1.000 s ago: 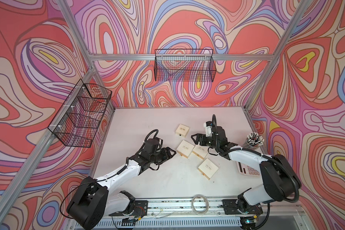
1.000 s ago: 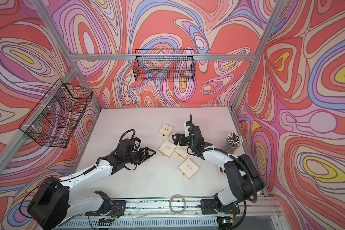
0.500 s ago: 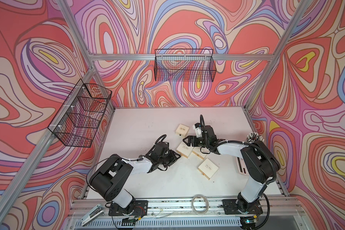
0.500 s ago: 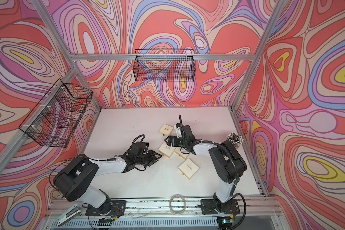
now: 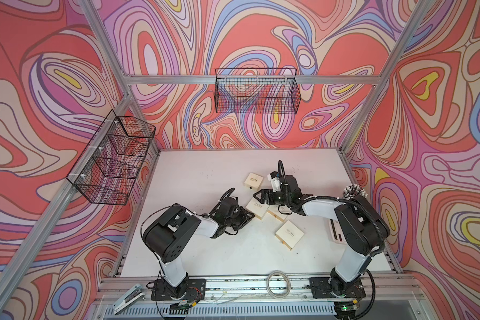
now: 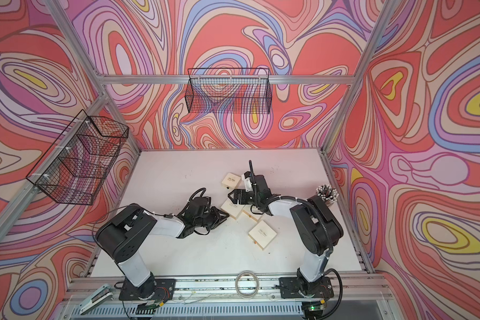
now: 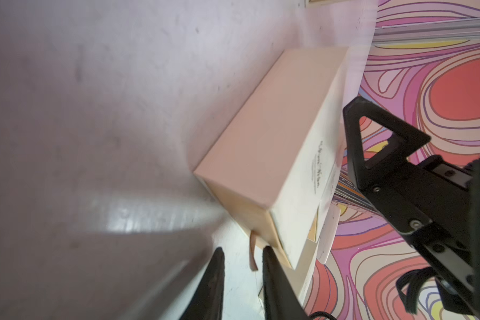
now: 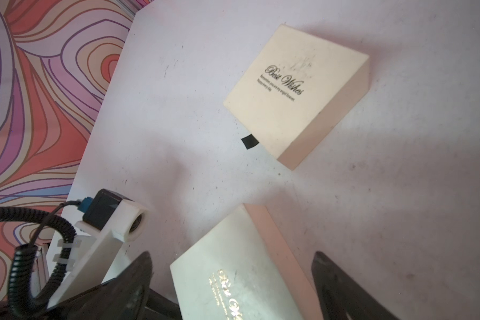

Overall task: Take out the earrings from the drawer-style jewelry box
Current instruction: Open the drawer in the jewelry box.

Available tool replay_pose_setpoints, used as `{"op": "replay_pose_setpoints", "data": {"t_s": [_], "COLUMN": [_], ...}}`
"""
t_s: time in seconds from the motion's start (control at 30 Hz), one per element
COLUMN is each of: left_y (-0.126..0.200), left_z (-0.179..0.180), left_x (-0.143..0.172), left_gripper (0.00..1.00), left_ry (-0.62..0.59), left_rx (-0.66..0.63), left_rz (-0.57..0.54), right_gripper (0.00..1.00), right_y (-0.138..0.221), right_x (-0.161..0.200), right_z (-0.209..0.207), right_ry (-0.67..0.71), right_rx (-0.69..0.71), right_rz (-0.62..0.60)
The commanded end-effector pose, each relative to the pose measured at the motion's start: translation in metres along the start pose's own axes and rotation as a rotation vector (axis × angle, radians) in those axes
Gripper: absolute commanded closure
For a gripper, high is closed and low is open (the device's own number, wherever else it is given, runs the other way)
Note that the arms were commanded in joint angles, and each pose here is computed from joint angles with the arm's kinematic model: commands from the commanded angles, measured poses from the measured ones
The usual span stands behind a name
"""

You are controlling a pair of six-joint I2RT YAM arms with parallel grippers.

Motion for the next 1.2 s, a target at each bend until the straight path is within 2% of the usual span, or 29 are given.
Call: {"op": "replay_pose_setpoints", "data": {"t_s": [0.0, 0.13, 0.27, 0.3, 0.5, 0.63, 0.97, 1.0, 1.17], "left_y": [-0.006, -0.009, -0.009, -0.008, -0.002, 0.001, 0.000, 0.004, 0.011], "left_z": [-0.010, -0.010, -0.011, -0.012, -0.009, -0.005, 0.000, 0.013, 0.022], "left_x": [-0.006, -0.008, -0.009, -0.009, 0.000, 0.005, 0.012, 0.020, 0.028], "left_gripper": [0.79, 0.84, 0.99, 1.00, 1.00, 1.00, 1.00, 1.00, 1.00], "left_ry": [0.000, -0.002, -0.005, -0.005, -0.014, -0.014, -0.004, 0.011, 0.021], "left_rx": [0.061, 0.072, 0.076, 0.080, 0.074, 0.071, 0.076, 0.046, 0.023], "left_rz": [-0.034, -0.047, -0.057, -0.057, -0.046, -0.046, -0.041, -0.030, -0.020], "right_gripper": [0.08, 0.08, 0.08, 0.08, 0.09, 0.11, 0.14, 0.14, 0.14], "right_y": [-0.003, -0.001, 0.006, 0.011, 0.024, 0.009, -0.013, -0.014, -0.015], "right_x": [0.006, 0.006, 0.005, 0.005, 0.015, 0.028, 0.038, 0.038, 0.039], "right_z": [-0.003, -0.002, 0.000, 0.003, 0.020, 0.022, 0.007, 0.005, 0.001], "right_ry": [-0.008, -0.006, 0.016, 0.027, 0.051, 0.029, -0.019, -0.023, -0.033], "right_rx": [-0.004, -0.006, 0.025, 0.030, -0.050, -0.099, -0.046, -0.029, 0.005], "right_rz": [0.015, 0.013, -0.024, -0.048, -0.071, -0.023, 0.023, 0.021, 0.014]}}
Point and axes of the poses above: each gripper's point midway between its finger pads, its own y axis back along the fingers, its own z axis along the line the jaws close on, x = y × z, the point moved 9 cm from there along y, back along the fingers, and after that the axes turned 12 degrees about -y, right-handed, at the moved point
